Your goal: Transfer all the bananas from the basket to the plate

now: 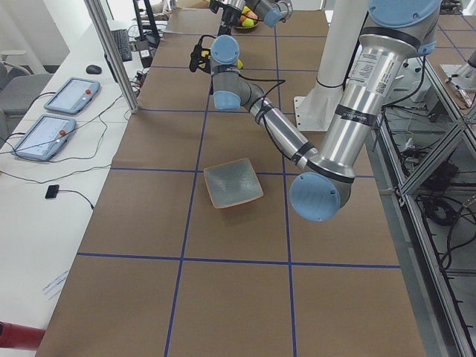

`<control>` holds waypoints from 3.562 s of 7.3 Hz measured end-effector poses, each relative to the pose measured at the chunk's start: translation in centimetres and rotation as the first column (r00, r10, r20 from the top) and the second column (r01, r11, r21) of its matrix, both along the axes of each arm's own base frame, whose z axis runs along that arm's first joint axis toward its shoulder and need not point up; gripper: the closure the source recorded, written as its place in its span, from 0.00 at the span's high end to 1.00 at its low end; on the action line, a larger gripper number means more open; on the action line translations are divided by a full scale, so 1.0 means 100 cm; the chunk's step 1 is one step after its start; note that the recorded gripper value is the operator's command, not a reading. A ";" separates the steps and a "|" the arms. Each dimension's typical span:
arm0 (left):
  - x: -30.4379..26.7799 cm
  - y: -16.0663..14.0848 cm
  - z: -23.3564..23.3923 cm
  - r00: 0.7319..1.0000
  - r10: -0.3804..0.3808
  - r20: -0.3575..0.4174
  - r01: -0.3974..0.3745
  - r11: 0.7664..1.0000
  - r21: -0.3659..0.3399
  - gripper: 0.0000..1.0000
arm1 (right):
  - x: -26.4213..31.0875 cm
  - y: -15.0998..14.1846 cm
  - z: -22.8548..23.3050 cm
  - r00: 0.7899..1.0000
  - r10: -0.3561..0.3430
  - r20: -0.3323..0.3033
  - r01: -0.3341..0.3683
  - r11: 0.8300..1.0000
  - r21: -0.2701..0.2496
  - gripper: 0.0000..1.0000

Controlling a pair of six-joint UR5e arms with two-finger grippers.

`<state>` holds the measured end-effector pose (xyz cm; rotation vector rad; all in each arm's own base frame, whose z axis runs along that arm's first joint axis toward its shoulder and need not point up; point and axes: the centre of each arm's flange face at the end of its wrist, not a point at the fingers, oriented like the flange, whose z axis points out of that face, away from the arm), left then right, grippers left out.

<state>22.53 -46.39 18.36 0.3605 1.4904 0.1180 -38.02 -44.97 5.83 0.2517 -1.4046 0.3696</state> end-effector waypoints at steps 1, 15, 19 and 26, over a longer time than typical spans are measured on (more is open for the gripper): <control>0.017 0.007 -0.014 0.999 0.035 -0.015 -0.034 0.999 0.026 1.00 | -0.004 0.004 -0.005 1.000 -0.011 0.007 0.011 1.000 0.007 0.00; 0.088 0.068 -0.047 0.971 0.219 -0.100 -0.202 0.966 0.163 0.00 | -0.023 0.042 -0.046 0.992 -0.088 0.095 0.081 0.993 0.083 0.84; 0.086 0.068 -0.045 0.970 0.219 -0.104 -0.200 0.966 0.164 0.00 | -0.021 0.042 -0.045 0.992 -0.089 0.085 0.078 0.989 0.129 1.00; 0.012 0.097 0.151 0.985 0.125 0.118 -0.106 0.982 -0.155 0.00 | 0.060 -0.040 0.119 0.962 -0.066 -0.265 0.100 0.988 0.117 1.00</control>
